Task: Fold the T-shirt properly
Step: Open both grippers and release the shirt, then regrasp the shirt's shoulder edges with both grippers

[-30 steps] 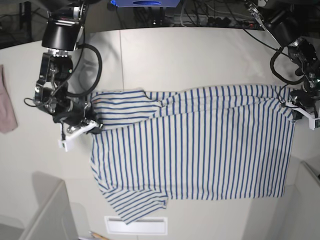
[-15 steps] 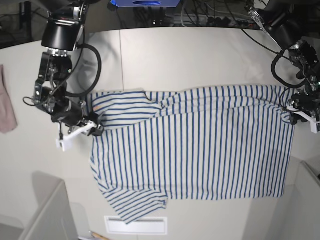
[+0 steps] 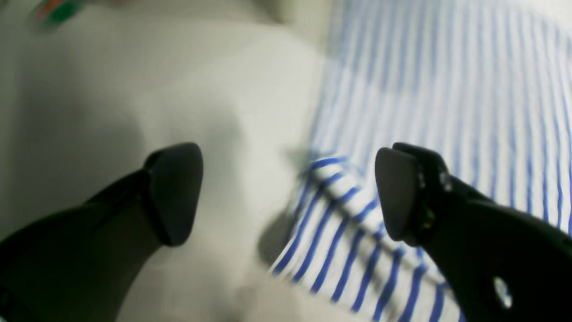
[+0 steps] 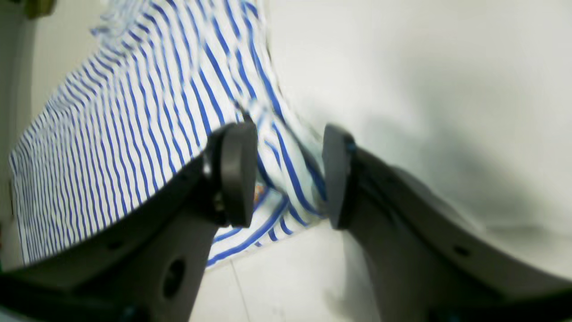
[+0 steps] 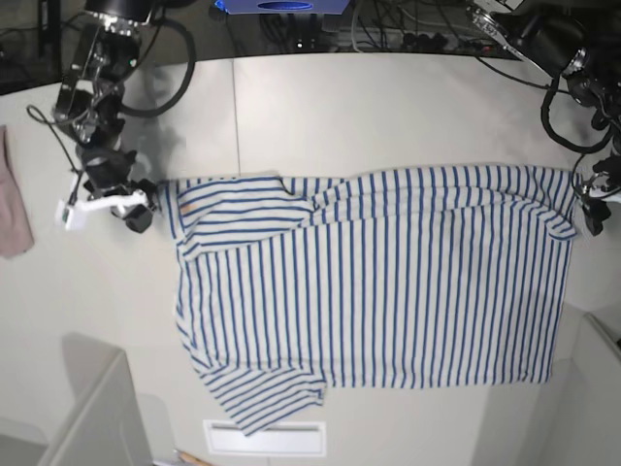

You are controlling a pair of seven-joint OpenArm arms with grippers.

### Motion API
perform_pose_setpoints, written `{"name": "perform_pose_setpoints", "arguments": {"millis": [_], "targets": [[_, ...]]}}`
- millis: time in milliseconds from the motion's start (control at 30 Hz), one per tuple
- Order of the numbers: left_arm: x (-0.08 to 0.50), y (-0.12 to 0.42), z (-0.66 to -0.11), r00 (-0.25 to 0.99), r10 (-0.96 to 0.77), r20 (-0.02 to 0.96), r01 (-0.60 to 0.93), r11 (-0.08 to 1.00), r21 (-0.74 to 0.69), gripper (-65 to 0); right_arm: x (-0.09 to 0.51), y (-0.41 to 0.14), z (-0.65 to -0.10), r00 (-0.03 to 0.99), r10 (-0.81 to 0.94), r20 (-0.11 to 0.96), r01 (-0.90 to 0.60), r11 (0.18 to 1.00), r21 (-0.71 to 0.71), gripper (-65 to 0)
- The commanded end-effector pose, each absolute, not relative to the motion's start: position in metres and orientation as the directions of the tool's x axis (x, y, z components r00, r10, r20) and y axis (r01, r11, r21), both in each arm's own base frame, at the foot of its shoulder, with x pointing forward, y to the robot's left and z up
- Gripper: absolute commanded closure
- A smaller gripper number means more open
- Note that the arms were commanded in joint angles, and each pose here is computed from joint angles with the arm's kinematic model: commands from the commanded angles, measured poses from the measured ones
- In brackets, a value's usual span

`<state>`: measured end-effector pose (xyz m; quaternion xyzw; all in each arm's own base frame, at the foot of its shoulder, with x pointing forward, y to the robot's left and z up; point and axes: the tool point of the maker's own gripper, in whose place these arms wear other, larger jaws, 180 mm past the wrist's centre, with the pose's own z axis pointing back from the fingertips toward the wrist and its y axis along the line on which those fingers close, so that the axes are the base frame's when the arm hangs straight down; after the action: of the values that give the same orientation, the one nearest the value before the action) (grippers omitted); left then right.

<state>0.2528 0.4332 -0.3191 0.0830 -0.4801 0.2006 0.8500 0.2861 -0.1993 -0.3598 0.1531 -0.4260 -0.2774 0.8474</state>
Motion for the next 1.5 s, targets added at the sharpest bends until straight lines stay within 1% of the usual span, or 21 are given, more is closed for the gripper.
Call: {"name": "perform_pose_setpoints", "arguments": {"millis": [0,233,433,533,667,800,967,1200,1300,1333,1367,1467], "targets": [[0.248,0.440,-0.305,0.421,0.240,0.875,-0.420,0.906,-0.047,-56.3,0.290,-0.199,-0.343,0.433,-0.608,0.665,0.323,0.794,0.515,-23.6],[0.208,0.429,-0.333,0.432,0.336,0.837,-0.408,0.900,-0.150,-56.3,0.244,-0.173,-0.377,0.458,-0.697,0.552,0.427,0.717,0.551,-23.6],[0.198,0.427,-0.381,0.441,0.484,0.756,-0.459,0.845,-0.274,-56.3,0.233,-0.176,-0.401,0.433,-0.720,0.542,0.479,0.694,0.538,-23.6],[0.215,0.413,-0.396,0.432,0.494,0.755,-0.415,0.852,-0.320,-56.3,0.232,-0.177,-0.401,0.432,-0.720,0.543,0.480,0.694,0.537,-23.6],[0.228,0.399,-0.406,0.436,0.494,0.753,-0.380,0.859,-0.343,-56.3,0.231,-0.178,-0.403,0.431,-0.723,0.540,0.487,0.690,0.536,-23.6],[0.237,0.397,-0.415,0.416,0.541,0.731,-0.395,0.831,-0.391,-56.3,0.228,-0.178,-0.410,0.438,-0.731,0.524,0.500,0.682,0.534,-24.0],[0.235,0.404,-0.421,0.416,0.564,0.714,-0.422,0.815,-0.398,-56.1,0.229,-0.172,-0.415,0.423,-0.775,0.469,0.506,0.632,0.587,-23.9],[0.233,0.409,-0.424,0.404,0.584,0.704,-0.458,0.796,-0.397,-56.1,0.234,-0.166,-0.421,0.426,-0.785,0.449,0.507,0.618,0.600,-24.2],[0.233,0.409,-0.424,0.404,0.584,0.704,-0.458,0.796,-0.397,-56.1,0.239,-0.171,-0.415,0.391,-0.780,0.489,0.488,0.626,0.608,-24.5],[0.233,0.409,-0.424,0.404,0.584,0.704,-0.458,0.796,-0.397,-56.1,0.242,-0.173,-0.412,0.376,-0.775,0.509,0.474,0.632,0.613,-24.9],[0.232,0.409,-0.424,0.405,0.584,0.704,-0.458,0.796,-0.396,-56.1,0.244,-0.174,-0.410,0.364,-0.772,0.522,0.465,0.636,0.616,-27.0],[0.228,0.410,-0.425,0.410,0.580,0.704,-0.461,0.798,-0.389,-56.1,0.247,-0.173,-0.416,0.365,-0.777,0.513,0.471,0.629,0.618,-35.0]]}}
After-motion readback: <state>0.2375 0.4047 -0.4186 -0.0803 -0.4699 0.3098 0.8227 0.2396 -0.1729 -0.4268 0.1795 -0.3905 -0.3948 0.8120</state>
